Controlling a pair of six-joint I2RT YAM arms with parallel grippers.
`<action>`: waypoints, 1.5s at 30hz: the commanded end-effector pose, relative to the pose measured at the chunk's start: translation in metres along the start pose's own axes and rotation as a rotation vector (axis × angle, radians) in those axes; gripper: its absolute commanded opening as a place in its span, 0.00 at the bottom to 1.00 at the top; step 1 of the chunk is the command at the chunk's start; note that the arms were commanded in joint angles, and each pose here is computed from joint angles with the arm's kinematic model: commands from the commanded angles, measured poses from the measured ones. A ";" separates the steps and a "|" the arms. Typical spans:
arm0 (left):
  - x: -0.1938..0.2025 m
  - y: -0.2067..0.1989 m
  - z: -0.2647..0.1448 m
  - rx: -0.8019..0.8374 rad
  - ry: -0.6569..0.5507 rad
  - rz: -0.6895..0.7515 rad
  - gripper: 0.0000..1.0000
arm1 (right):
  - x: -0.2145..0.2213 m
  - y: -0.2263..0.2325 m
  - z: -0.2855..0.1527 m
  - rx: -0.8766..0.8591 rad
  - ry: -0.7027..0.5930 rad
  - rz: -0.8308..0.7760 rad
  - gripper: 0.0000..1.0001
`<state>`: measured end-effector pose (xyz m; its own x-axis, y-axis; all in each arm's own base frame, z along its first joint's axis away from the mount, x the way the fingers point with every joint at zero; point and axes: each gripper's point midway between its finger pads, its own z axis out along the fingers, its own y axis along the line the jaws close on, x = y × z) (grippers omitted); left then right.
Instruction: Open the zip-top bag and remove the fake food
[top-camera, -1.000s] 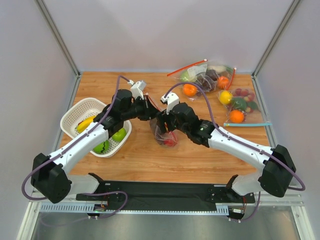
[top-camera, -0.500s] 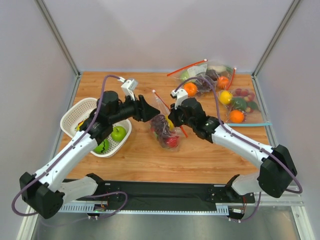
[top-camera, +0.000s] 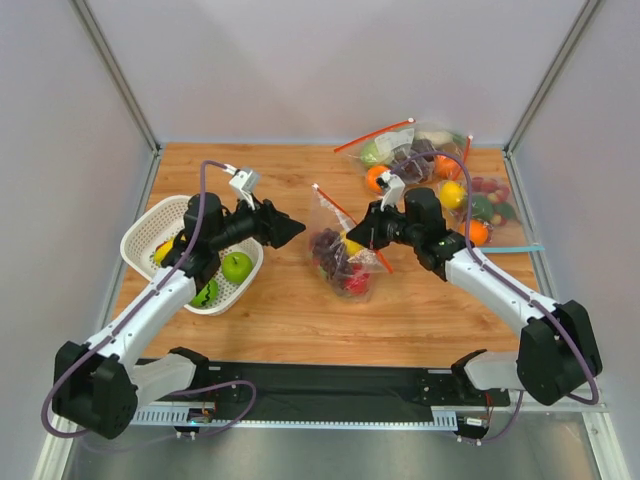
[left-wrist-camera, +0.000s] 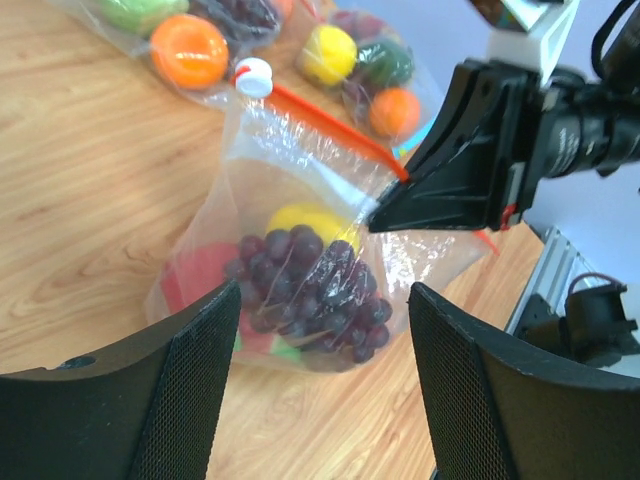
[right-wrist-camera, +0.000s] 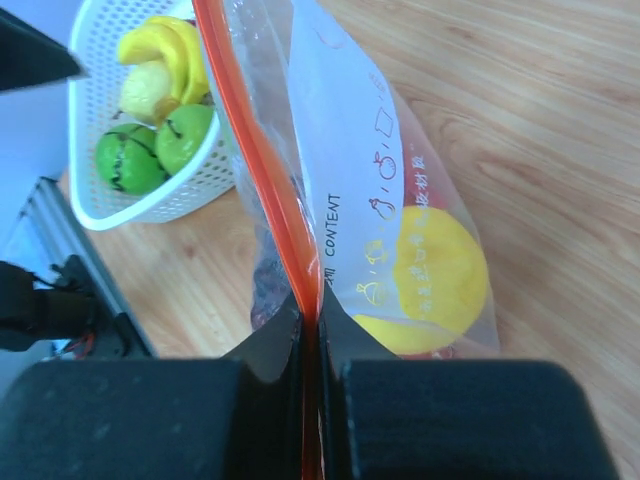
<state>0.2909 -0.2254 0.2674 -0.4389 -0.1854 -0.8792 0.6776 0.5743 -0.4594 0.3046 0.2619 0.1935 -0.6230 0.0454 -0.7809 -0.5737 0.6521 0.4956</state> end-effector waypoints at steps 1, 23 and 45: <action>-0.022 -0.020 0.007 0.138 -0.090 0.112 0.76 | -0.032 0.038 -0.010 -0.212 -0.085 0.013 0.00; 0.001 0.007 0.017 0.087 -0.086 0.133 0.79 | -0.038 0.100 -0.035 -0.572 -0.014 0.050 0.00; 0.007 -0.032 0.002 0.255 0.012 0.117 0.00 | -0.037 0.089 -0.031 -0.492 0.017 -0.012 0.08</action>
<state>0.2764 -0.2481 0.2472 -0.4161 -0.1364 -0.8990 0.8079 0.3984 -0.4343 0.2490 0.2942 0.2416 -0.7391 -0.0003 -0.6736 -0.6581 0.2140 0.7219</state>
